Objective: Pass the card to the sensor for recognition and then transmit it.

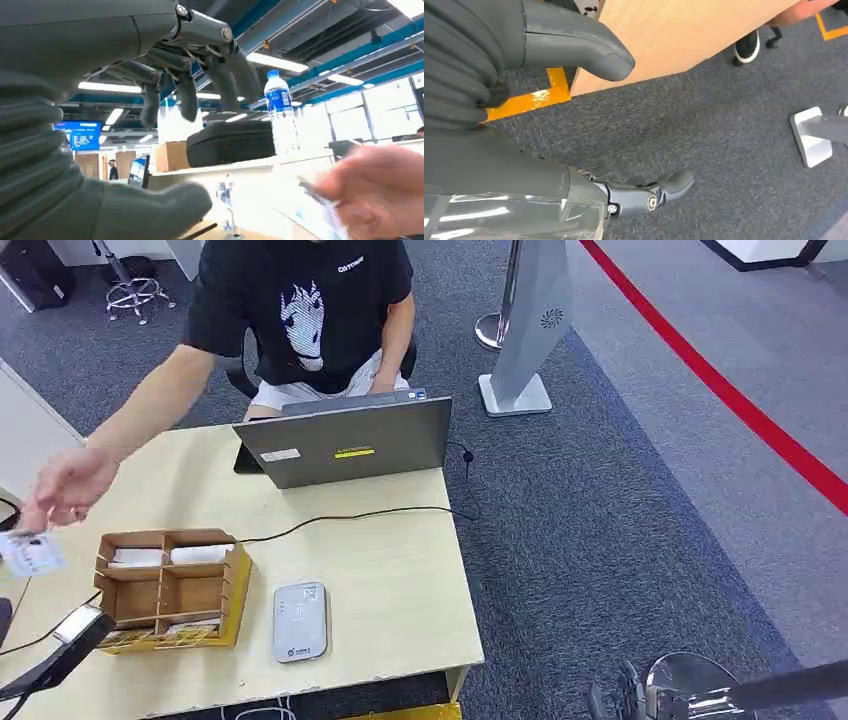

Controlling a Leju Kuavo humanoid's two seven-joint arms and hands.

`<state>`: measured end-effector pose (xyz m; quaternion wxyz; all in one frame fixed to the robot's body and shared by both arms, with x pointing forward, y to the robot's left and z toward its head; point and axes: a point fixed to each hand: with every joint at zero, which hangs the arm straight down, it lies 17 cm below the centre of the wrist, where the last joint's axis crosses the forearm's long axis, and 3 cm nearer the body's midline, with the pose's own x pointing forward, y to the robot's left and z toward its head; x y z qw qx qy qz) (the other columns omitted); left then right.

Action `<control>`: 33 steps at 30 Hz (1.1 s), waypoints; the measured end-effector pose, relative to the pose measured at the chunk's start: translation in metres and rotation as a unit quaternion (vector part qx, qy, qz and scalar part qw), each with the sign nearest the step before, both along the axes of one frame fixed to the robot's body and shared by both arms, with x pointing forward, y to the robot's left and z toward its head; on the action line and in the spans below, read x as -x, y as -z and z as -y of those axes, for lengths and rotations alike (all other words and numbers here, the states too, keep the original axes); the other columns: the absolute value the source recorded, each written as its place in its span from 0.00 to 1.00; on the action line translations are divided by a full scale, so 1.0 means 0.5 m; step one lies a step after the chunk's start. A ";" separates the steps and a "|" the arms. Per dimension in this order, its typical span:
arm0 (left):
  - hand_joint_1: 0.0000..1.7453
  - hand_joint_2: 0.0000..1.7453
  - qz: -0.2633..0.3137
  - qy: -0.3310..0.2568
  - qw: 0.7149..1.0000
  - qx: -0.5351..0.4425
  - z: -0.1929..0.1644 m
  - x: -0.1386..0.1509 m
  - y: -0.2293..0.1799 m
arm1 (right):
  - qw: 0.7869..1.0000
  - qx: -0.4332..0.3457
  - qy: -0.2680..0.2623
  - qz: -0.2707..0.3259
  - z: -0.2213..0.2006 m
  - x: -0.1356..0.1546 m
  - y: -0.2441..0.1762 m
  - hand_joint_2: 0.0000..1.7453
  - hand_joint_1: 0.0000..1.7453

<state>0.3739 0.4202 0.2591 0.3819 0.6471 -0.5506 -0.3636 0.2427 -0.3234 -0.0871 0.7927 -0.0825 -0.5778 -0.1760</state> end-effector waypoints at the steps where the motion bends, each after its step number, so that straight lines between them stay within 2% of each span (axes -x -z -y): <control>1: 0.00 1.00 0.002 0.002 1.000 0.002 0.002 -0.001 -0.002 | 1.000 0.001 0.001 -0.002 0.001 0.000 0.001 1.00 0.00; 17: 0.00 1.00 0.022 0.013 1.000 0.015 0.017 -0.011 -0.026 | 1.000 0.007 0.011 -0.012 0.016 0.011 0.005 1.00 0.00; 19: 0.00 1.00 -0.010 0.058 0.998 0.007 0.057 -0.011 -0.001 | 1.000 0.012 0.018 -0.021 0.027 0.018 0.008 1.00 0.00; 23: 0.00 1.00 -0.105 0.136 0.985 -0.011 0.181 0.000 0.090 | 0.999 0.022 0.013 -0.025 0.041 0.035 0.012 1.00 0.00; 27: 0.00 1.00 -0.150 0.190 0.970 -0.022 0.281 0.031 0.143 | 0.999 0.024 0.026 -0.021 0.065 0.041 0.014 1.00 0.00; 30: 0.00 1.00 -0.151 0.197 0.968 -0.031 0.339 0.063 0.153 | 0.999 0.021 0.043 -0.020 0.080 0.050 0.017 1.00 0.00; 33: 0.00 1.00 -0.122 0.208 0.969 -0.047 0.424 0.099 0.125 | 0.998 0.011 0.061 -0.019 0.090 0.054 0.018 1.00 0.00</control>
